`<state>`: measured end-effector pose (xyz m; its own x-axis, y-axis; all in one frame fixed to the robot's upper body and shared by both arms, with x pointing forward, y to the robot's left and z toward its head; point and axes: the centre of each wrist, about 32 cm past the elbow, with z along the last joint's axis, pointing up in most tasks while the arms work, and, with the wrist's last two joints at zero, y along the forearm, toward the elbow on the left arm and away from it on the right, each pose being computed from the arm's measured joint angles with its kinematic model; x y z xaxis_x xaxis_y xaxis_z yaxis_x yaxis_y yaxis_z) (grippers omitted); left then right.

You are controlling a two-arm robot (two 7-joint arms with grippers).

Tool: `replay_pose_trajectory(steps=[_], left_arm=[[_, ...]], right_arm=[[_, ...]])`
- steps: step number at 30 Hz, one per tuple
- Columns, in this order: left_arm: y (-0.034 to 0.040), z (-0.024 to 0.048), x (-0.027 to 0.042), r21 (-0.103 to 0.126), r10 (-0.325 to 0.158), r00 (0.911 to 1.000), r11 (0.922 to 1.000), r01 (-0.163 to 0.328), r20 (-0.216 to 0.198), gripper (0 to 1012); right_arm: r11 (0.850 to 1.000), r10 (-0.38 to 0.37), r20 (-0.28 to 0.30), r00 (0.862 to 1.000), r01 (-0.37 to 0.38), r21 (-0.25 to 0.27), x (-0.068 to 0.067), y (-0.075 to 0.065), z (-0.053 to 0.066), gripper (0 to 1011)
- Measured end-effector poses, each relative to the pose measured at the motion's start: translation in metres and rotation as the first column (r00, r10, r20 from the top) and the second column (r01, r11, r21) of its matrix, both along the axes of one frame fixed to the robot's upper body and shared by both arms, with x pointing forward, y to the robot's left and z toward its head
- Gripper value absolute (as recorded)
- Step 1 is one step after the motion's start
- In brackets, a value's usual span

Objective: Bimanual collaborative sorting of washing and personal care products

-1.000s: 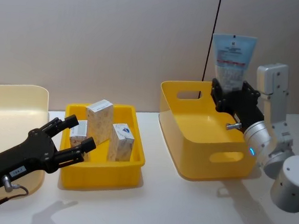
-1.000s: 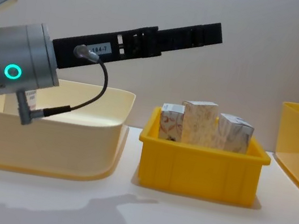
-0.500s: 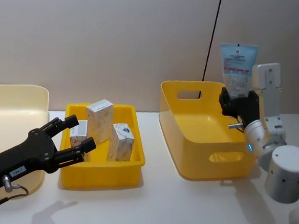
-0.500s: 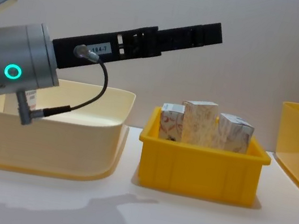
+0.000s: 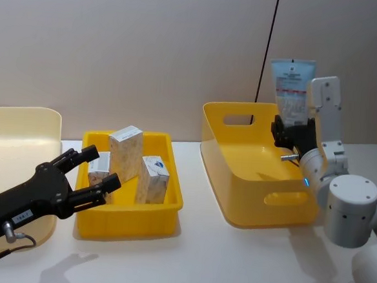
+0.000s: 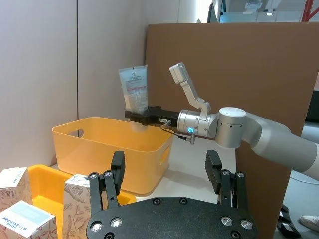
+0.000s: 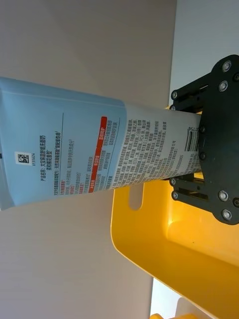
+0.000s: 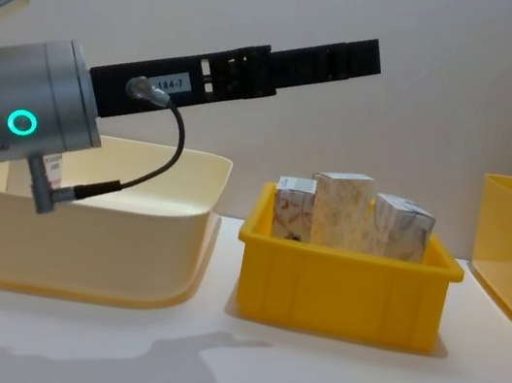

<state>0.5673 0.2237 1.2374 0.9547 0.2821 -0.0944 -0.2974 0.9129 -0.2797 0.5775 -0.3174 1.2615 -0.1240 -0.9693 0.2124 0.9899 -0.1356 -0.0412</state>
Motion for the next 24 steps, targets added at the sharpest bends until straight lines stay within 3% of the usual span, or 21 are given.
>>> replay_pose_trajectory(steps=[15,24], left_arm=[[0.0,0.0,0.0,0.0,0.0,1.0,1.0,0.0,0.0,1003],[0.0,0.0,0.0,0.0,0.0,1.0,1.0,0.0,0.0,1003]], right_arm=[[1.0,-0.011,-0.021,1.0,0.011,-0.001,0.0049,0.0036,0.0014,953],[1.0,-0.014,-0.026,1.0,0.014,-0.001,0.0059,0.0042,0.0015,1001]])
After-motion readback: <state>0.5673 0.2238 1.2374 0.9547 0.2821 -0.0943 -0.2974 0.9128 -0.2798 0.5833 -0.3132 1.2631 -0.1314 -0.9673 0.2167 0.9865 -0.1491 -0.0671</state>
